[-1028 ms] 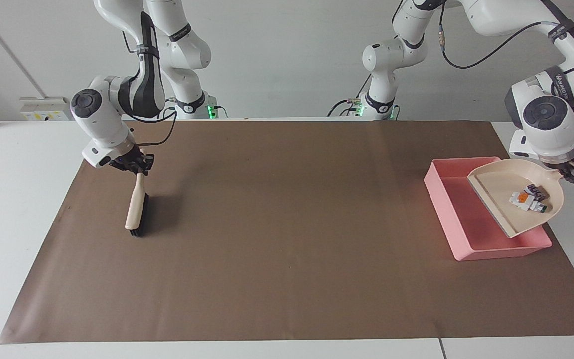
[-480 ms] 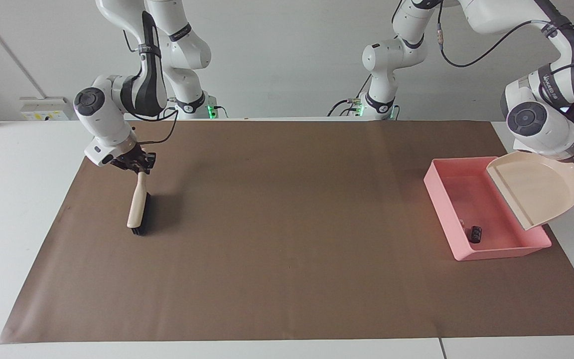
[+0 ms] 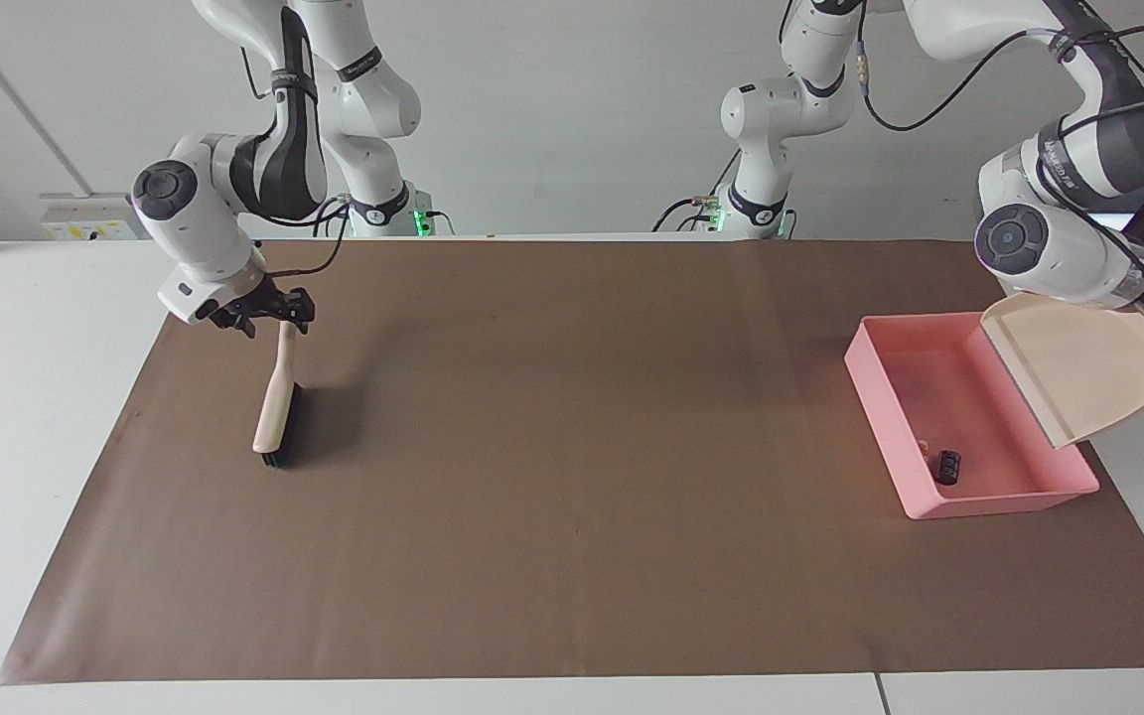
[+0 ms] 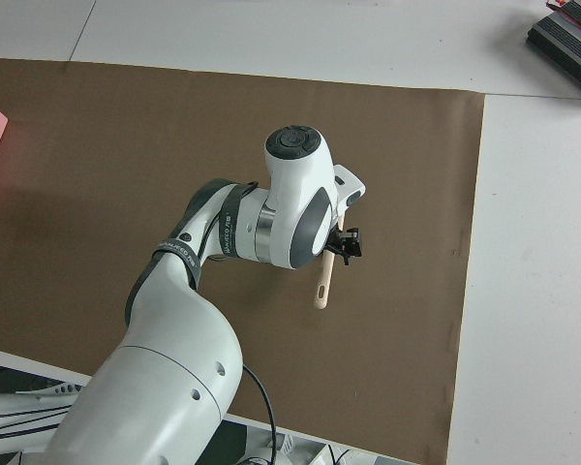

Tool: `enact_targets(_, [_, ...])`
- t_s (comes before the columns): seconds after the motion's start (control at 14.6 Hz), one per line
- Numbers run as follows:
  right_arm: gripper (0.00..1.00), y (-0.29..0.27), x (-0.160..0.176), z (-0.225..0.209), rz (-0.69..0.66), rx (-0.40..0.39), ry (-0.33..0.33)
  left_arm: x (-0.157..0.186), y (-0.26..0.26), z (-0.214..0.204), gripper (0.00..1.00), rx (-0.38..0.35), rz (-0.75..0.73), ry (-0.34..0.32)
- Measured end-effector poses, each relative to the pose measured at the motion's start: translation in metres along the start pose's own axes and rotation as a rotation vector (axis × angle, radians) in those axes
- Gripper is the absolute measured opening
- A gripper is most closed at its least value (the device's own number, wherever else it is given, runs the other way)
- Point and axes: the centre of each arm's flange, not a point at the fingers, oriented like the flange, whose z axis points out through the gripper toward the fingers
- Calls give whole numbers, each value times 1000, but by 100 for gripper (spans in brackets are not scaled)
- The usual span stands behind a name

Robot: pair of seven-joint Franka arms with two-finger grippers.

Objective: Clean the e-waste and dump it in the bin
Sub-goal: 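Lower the empty dustpan back onto the table with the left gripper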

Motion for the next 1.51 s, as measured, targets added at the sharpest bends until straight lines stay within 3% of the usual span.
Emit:
enact_targets(0.41, [100, -42, 22, -100, 158, -22, 107, -3, -9, -43, 33, 51, 84, -13])
enact_targets(0.55, [100, -64, 26, -124, 216, 3, 129, 8, -11, -61, 33, 65, 107, 16])
enact_targets(0.75, [100, -70, 30, -165, 265, 65, 103, 37, -10, -95, 33, 75, 120, 187])
enact_targets(1.1, [100, -62, 40, -227, 276, 73, 59, 89, 3, -146, 33, 31, 153, 451])
enact_targets(1.51, [100, -51, 38, -240, 185, 71, 64, 197, 45, -220, 33, -55, 88, 604])
